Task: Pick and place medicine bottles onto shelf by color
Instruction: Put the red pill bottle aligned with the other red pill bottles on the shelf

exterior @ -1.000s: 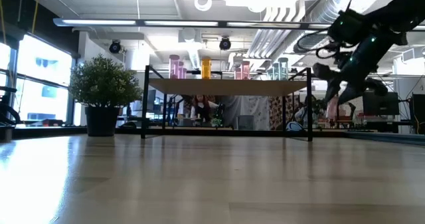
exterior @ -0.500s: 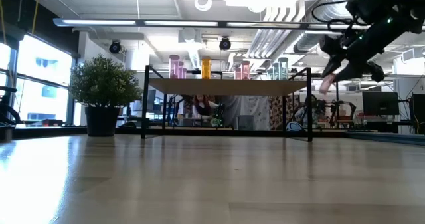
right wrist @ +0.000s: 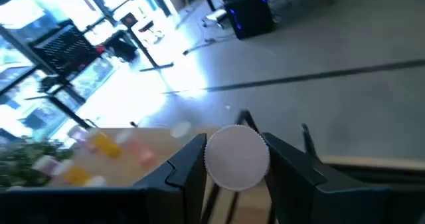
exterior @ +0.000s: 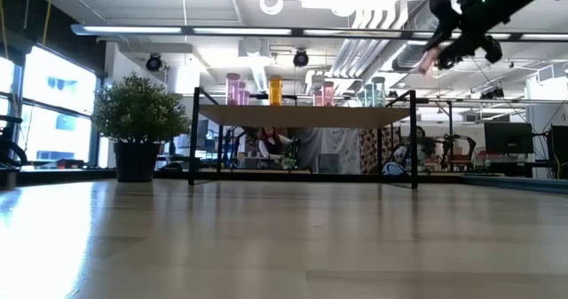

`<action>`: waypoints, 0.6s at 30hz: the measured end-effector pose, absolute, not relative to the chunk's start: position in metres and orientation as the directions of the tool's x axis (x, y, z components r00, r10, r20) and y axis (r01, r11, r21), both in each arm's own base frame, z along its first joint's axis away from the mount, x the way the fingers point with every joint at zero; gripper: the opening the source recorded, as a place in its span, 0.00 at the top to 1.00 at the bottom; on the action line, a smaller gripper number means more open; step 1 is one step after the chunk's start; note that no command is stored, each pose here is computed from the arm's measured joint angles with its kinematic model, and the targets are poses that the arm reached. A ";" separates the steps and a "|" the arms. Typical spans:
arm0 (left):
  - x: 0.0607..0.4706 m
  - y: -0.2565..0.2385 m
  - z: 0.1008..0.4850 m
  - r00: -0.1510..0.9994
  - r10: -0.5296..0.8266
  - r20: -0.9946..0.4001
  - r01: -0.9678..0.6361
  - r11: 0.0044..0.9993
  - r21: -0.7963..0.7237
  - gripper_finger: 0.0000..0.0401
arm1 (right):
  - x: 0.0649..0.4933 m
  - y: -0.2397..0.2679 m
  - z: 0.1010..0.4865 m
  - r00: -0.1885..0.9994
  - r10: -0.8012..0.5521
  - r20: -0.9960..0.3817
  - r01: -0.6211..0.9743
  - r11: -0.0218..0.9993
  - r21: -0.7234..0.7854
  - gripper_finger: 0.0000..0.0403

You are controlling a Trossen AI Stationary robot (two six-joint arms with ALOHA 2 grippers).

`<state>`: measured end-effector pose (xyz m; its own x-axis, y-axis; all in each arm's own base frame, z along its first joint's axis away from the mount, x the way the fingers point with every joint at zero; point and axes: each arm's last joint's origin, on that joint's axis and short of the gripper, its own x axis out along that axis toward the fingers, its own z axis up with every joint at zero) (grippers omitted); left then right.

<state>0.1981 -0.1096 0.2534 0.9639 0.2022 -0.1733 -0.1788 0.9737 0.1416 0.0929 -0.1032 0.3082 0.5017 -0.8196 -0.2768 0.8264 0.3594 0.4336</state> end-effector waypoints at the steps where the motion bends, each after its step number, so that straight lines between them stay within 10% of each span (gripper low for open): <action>1: 0.198 -0.110 0.253 0.964 0.202 -0.173 -0.179 0.974 0.141 0.42 | 0.093 -0.102 0.315 0.516 -0.816 -0.261 0.818 0.379 0.433 0.68; 18: 0.198 -0.110 0.254 0.964 0.202 -0.173 -0.179 0.974 0.141 0.42 | 0.153 -0.090 0.373 0.733 -0.621 -0.276 0.680 0.666 0.307 0.68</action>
